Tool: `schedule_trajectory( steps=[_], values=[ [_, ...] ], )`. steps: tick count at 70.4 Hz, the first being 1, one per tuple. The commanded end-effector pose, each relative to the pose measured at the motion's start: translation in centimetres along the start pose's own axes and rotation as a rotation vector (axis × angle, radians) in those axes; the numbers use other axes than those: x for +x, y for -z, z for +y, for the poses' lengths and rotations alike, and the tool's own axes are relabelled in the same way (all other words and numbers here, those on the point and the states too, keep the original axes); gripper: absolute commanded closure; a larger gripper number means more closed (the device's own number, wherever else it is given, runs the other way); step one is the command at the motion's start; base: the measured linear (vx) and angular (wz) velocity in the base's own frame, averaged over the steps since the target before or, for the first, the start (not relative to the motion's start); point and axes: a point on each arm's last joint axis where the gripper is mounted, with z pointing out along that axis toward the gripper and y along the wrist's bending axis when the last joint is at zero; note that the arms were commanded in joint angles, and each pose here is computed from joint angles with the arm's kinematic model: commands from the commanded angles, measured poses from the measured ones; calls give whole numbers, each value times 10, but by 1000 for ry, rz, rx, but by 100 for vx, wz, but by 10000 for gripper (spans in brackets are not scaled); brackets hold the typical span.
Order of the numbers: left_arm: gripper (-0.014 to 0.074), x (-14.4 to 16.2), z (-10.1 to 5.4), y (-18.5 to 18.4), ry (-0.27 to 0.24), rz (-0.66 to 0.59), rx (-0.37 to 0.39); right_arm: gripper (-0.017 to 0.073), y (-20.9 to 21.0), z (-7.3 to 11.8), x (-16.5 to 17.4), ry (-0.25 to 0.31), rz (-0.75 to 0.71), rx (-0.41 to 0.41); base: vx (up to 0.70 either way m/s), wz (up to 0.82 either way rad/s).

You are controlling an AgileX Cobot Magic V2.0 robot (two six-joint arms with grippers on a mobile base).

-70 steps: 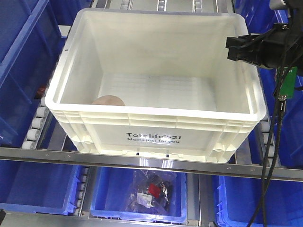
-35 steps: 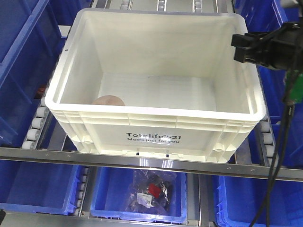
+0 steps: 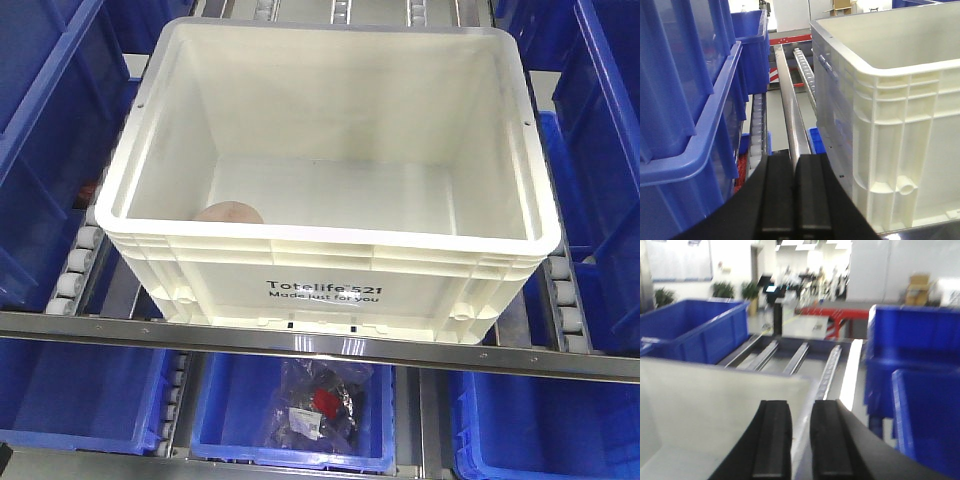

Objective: Place moving items into box and shelve

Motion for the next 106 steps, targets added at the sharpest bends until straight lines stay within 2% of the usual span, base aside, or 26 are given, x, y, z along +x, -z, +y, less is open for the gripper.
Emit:
schedule_trajectory(
  steps=[1,5,7,10,11,14,17,21,29,38,48,50,55,60,63,71,82,106],
  values=[
    [601,3,1,-1,19,-62,-9,405,16,-4,-6,46,-82,57,0,0],
    [601,3,1,-1,19,-62,-9,459,27,-3,0,60,-99,63,0,0],
    [601,3,1,-1,19,-62,-9,482,31,-3,4,41,-104,64,0,0],
    [601,3,1,-1,19,-62,-9,525,36,-3,10,40,-109,69,0,0],
    [601,3,1,-1,19,-62,-9,538,39,-3,13,56,-109,72,0,0],
    [601,3,1,-1,19,-62,-9,575,42,-3,20,43,-104,83,0,0],
    [601,3,1,-1,19,-62,-9,573,46,-4,29,6,-84,102,0,0],
    [601,3,1,-1,19,-62,-9,571,51,-6,40,-10,-53,144,0,0],
    [601,3,1,-1,19,-62,-9,571,61,-8,58,-25,-18,224,0,0],
    [601,3,1,-1,19,-62,-9,569,74,-6,76,-19,-56,261,0,0],
    [601,3,1,-1,19,-61,-9,568,69,-9,101,-103,6,276,0,0],
    [601,3,1,-1,19,-61,-9,568,68,-10,108,-102,17,281,0,0],
    [601,3,1,-1,19,-61,-9,568,65,-12,123,-47,22,291,0,-1],
    [601,3,1,-1,19,-61,-9,568,62,-13,139,-42,-16,290,0,0],
    [601,3,1,-1,19,-61,-9,566,62,-13,143,-53,43,291,0,0],
    [601,3,1,-1,19,-61,-9,565,62,-13,144,-51,48,295,0,0],
    [599,3,1,-1,19,-61,-9,565,62,-13,136,-47,-37,293,0,0],
    [599,3,1,-1,19,-61,-9,562,62,-13,136,-64,-40,293,0,0]
  ],
)
